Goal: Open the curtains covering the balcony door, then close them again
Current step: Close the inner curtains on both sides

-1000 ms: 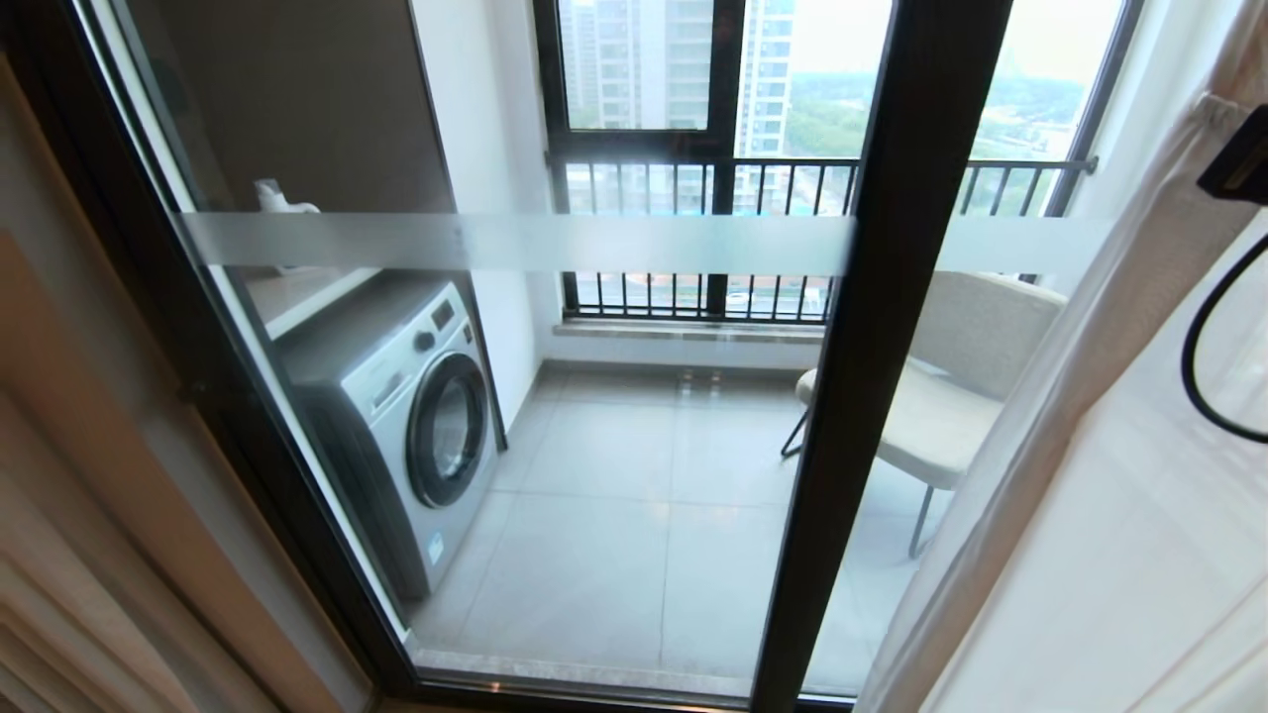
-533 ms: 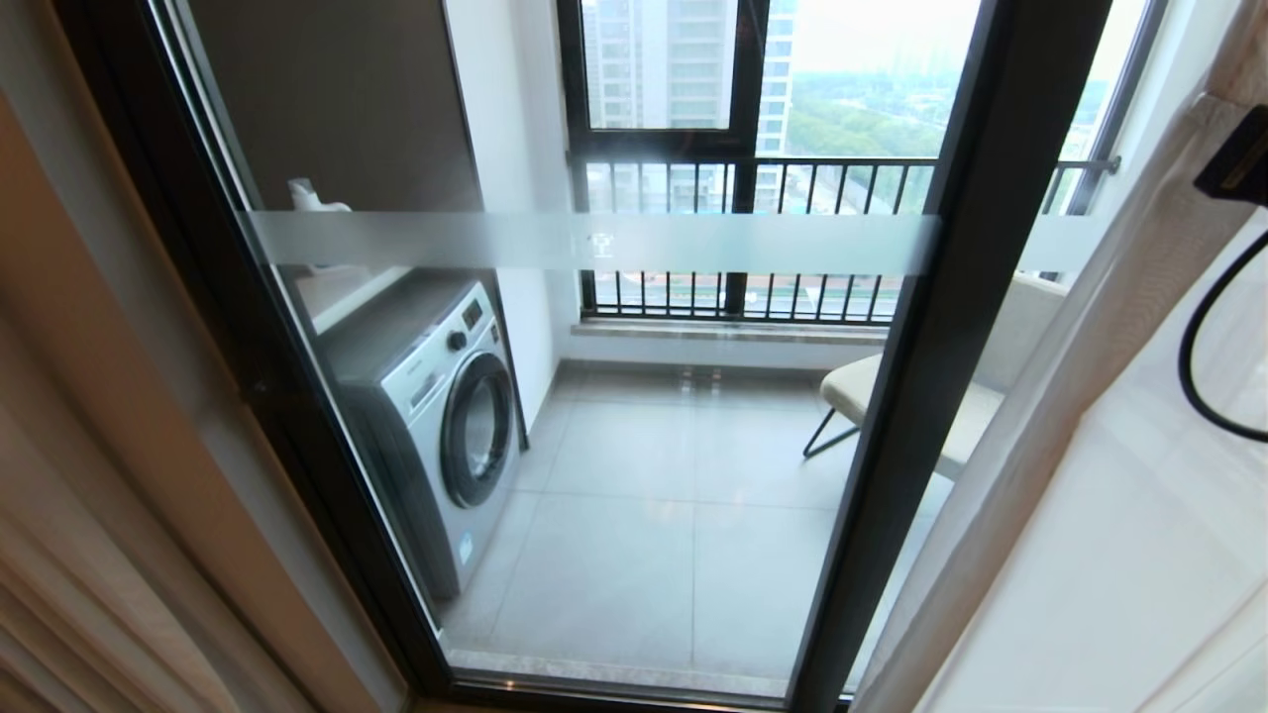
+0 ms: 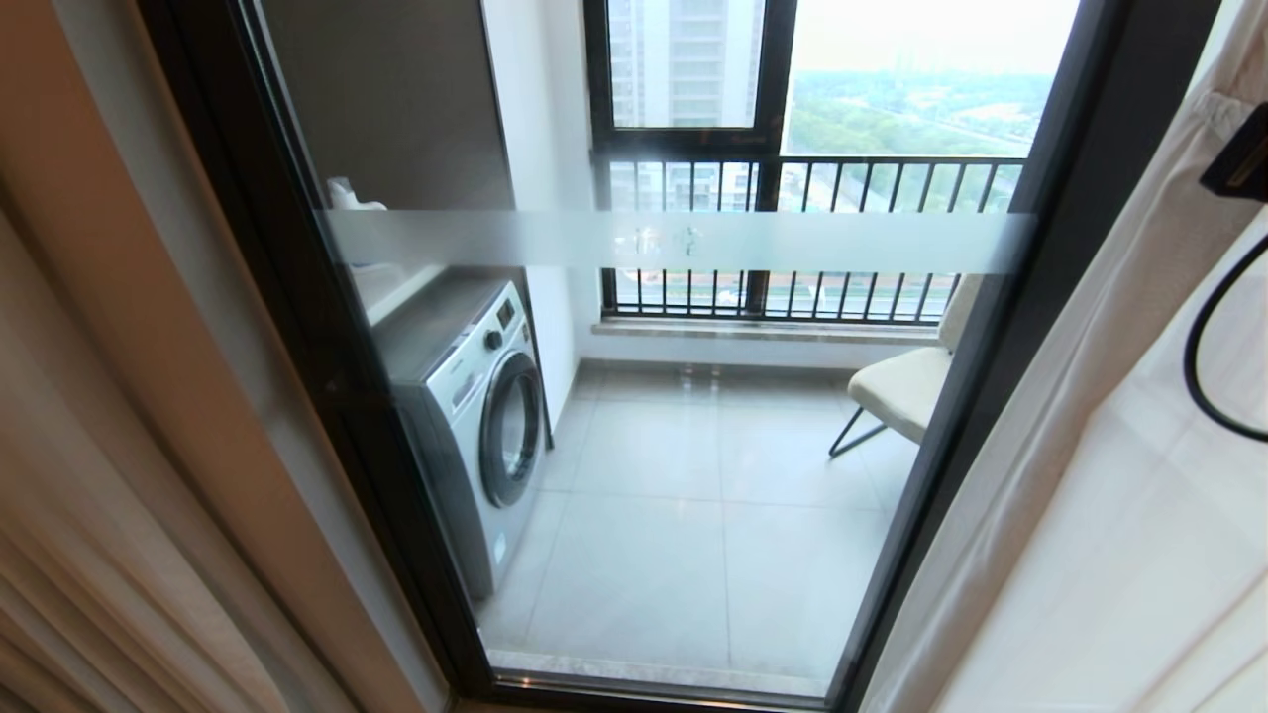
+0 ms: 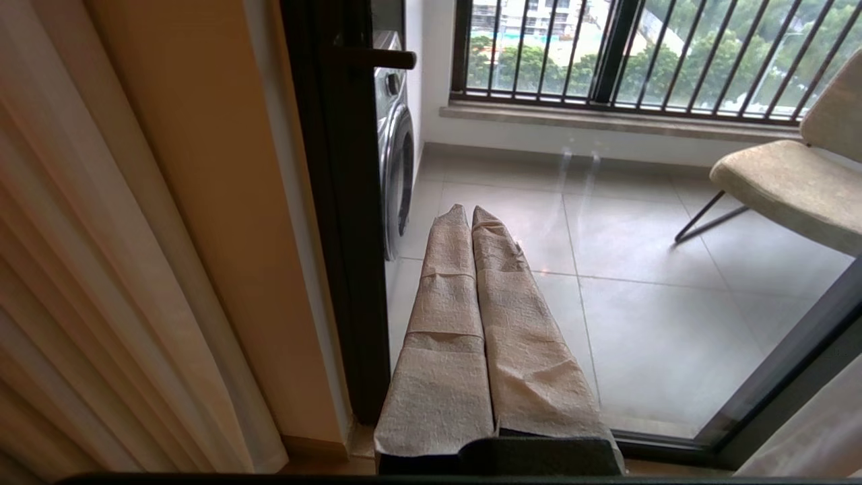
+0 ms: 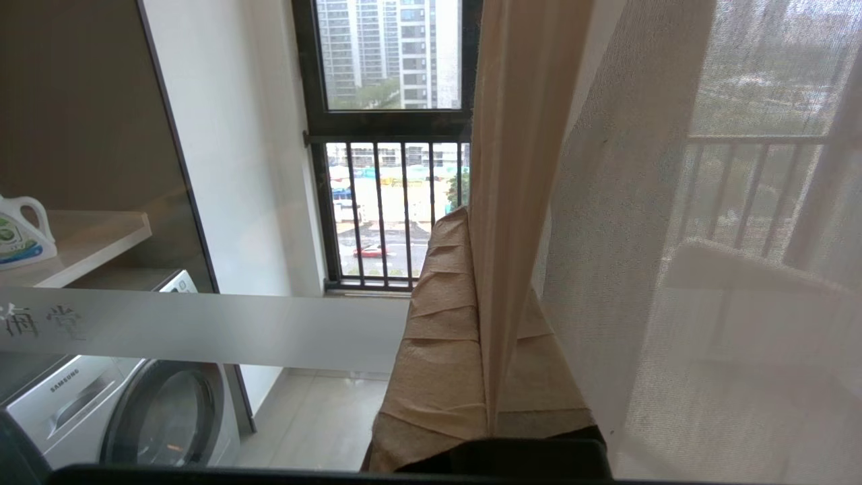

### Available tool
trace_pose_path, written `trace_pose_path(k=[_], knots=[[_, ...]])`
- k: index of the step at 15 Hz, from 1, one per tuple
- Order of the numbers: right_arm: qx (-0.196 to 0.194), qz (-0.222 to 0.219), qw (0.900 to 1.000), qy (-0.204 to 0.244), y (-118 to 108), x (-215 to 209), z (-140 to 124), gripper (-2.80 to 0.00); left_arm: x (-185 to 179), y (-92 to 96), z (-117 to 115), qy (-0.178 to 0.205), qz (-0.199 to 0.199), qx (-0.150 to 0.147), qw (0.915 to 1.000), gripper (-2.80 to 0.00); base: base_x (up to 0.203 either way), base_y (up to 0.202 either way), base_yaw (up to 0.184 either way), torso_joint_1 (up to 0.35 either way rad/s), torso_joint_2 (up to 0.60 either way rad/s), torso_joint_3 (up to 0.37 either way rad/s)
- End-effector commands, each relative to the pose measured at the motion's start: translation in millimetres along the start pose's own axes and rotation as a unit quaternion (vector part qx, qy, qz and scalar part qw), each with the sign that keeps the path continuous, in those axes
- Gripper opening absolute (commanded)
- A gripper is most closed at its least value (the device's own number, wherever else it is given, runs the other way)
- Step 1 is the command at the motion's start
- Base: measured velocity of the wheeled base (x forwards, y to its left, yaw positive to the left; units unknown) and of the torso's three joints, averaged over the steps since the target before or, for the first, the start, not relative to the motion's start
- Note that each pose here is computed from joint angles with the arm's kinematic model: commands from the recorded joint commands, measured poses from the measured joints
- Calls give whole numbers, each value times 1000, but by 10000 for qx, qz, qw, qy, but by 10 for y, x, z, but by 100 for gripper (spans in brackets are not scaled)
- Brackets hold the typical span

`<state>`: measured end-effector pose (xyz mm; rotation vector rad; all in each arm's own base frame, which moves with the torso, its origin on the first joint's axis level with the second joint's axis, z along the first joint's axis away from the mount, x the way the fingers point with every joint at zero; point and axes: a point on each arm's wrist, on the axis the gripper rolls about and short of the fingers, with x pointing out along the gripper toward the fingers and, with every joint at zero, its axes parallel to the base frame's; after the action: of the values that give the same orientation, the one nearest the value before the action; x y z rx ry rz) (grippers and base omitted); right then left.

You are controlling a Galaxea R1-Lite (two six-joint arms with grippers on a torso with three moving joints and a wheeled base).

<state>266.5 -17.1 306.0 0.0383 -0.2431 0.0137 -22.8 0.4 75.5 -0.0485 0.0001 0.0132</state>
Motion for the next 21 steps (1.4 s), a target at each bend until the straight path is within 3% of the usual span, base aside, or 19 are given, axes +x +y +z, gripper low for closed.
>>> trace_pose_path(k=[1, 5, 15, 21], knots=[[-44, 7, 10000, -52, 3, -12, 22, -280, 0, 0, 0, -2, 3, -3, 10000, -280, 0, 189, 2, 6, 3, 6], [-133, 44, 9999, -44, 19, -17, 15, -280, 0, 0, 0, -2, 3, -3, 10000, -280, 0, 129, 0, 6, 3, 4], [-274, 69, 9996, -6, 34, 6, -9, -280, 0, 0, 0, -2, 3, -3, 10000, -280, 0, 0, 0, 0, 0, 0], [-378, 254, 9989, 96, 378, 124, -117, -280, 0, 0, 0, -2, 3, -3, 10000, -280, 0, 0, 0, 0, 0, 0]])
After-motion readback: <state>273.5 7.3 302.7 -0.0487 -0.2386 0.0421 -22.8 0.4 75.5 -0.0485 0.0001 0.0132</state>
